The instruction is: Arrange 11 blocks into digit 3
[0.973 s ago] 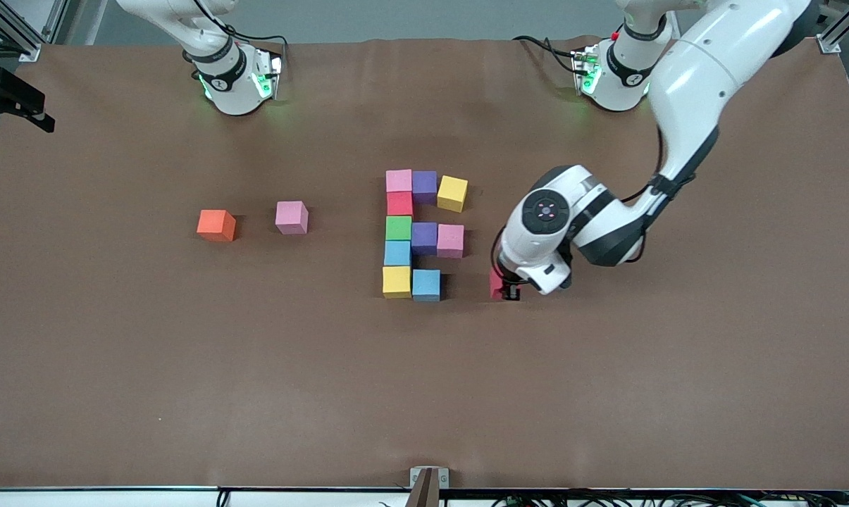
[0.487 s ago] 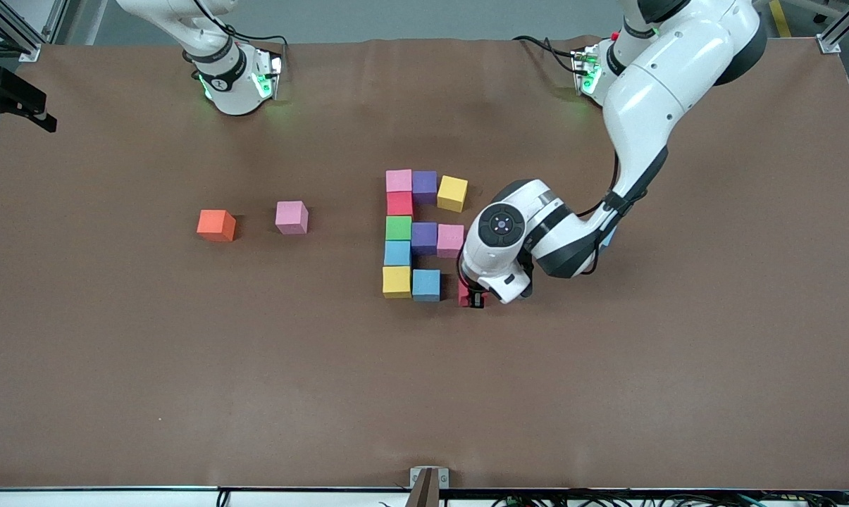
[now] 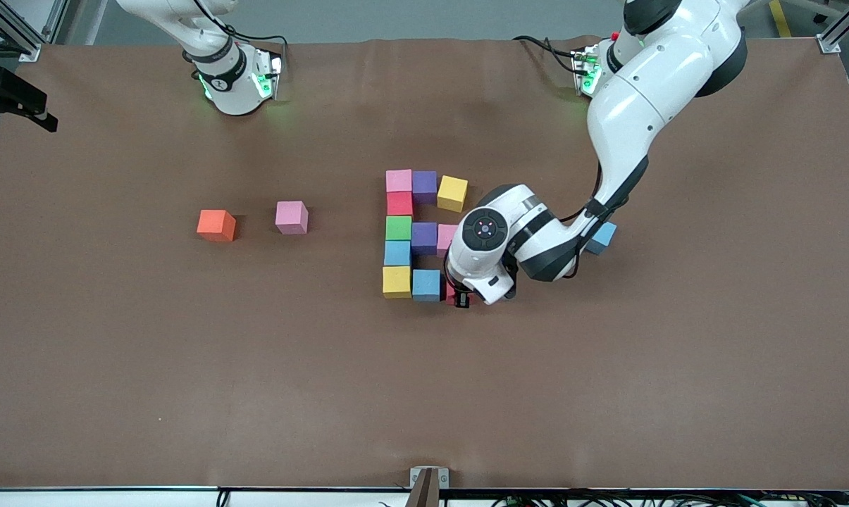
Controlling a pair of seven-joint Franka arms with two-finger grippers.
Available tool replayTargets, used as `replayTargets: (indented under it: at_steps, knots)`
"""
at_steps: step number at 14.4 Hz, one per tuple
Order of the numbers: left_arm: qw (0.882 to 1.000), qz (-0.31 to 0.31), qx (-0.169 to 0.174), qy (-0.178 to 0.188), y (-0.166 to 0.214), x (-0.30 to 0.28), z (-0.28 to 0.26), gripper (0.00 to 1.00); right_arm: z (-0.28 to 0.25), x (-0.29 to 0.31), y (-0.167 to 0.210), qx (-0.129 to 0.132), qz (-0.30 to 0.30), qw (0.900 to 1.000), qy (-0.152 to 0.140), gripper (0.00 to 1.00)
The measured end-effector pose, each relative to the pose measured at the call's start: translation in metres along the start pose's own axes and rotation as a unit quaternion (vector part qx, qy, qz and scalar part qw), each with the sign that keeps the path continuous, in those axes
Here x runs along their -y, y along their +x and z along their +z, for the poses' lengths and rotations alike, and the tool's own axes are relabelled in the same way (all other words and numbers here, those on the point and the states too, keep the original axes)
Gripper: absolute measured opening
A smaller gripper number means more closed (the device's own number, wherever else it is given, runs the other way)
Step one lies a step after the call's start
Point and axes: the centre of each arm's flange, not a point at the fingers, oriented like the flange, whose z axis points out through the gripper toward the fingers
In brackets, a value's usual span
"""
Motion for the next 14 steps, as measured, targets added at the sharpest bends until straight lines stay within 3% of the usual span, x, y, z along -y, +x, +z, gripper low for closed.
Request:
replayTargets:
  at_steps: [14]
  knots:
    - [1.0,0.002,0.004,0.001,-0.0078,0.0015,0.0009,0.53,0.0006,0.0031,-0.0005,0.003,0.007,1.0,0.004,1.0]
